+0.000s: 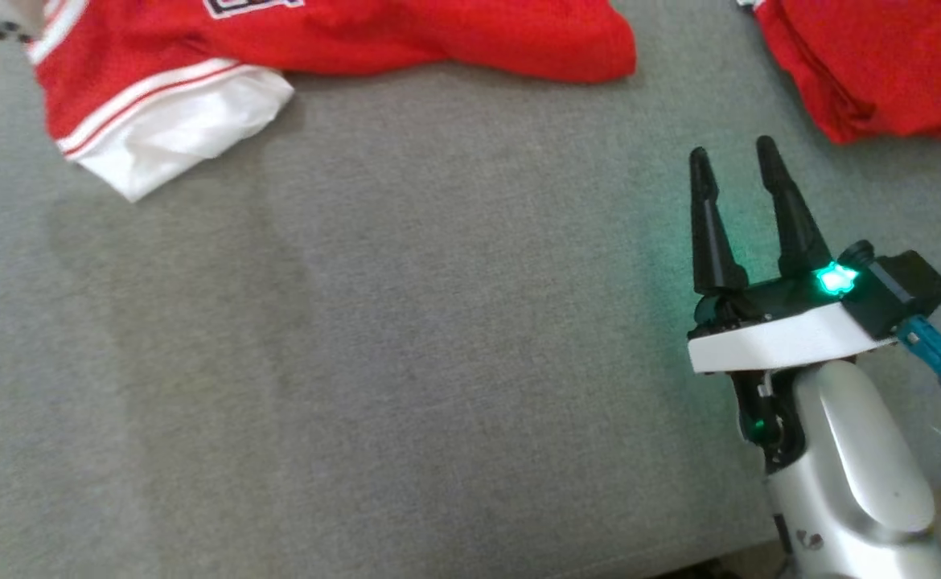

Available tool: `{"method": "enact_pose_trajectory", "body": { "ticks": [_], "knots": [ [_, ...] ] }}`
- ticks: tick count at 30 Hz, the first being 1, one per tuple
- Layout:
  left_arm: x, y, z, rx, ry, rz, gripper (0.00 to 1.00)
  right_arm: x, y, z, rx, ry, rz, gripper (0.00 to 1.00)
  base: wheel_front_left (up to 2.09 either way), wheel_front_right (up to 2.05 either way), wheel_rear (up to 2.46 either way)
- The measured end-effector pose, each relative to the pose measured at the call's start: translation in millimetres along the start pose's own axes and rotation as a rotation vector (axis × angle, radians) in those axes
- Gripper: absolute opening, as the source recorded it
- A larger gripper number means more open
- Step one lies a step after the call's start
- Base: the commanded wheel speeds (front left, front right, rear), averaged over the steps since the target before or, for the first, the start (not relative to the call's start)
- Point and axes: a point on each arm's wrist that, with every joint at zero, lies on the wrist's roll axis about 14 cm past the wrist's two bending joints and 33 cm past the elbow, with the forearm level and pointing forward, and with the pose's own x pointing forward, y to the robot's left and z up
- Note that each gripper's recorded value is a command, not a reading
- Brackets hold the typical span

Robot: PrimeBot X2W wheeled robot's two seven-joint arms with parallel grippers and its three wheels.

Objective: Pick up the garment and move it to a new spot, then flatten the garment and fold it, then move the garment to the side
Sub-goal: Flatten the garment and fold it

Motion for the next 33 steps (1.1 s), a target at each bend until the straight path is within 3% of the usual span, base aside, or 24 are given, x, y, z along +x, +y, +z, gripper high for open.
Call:
{"method": "enact_pose_trajectory", "body": {
  "ticks": [9,23,28,33],
  "knots": [
    [-66,-16,38,-0.164,-0.129,0.0,1.0,-1,21,32,-0.028,-0.082,0.054,1.0,0.0,0.0,0.0],
    [-235,-42,-21,-0.459,-0.051,0.235,1.0,-29,60,47,-0.035,-0.113,0.145,1.0,0.0,0.0,0.0],
    [-254,-49,-37,-0.514,-0.018,0.278,1.0,-33,62,44,-0.035,-0.105,0.152,1.0,0.0,0.0,0.0],
    [-247,-55,-36,-0.487,-0.025,0.236,1.0,-33,62,39,-0.033,-0.092,0.153,1.0,0.0,0.0,0.0]
  ]
}}
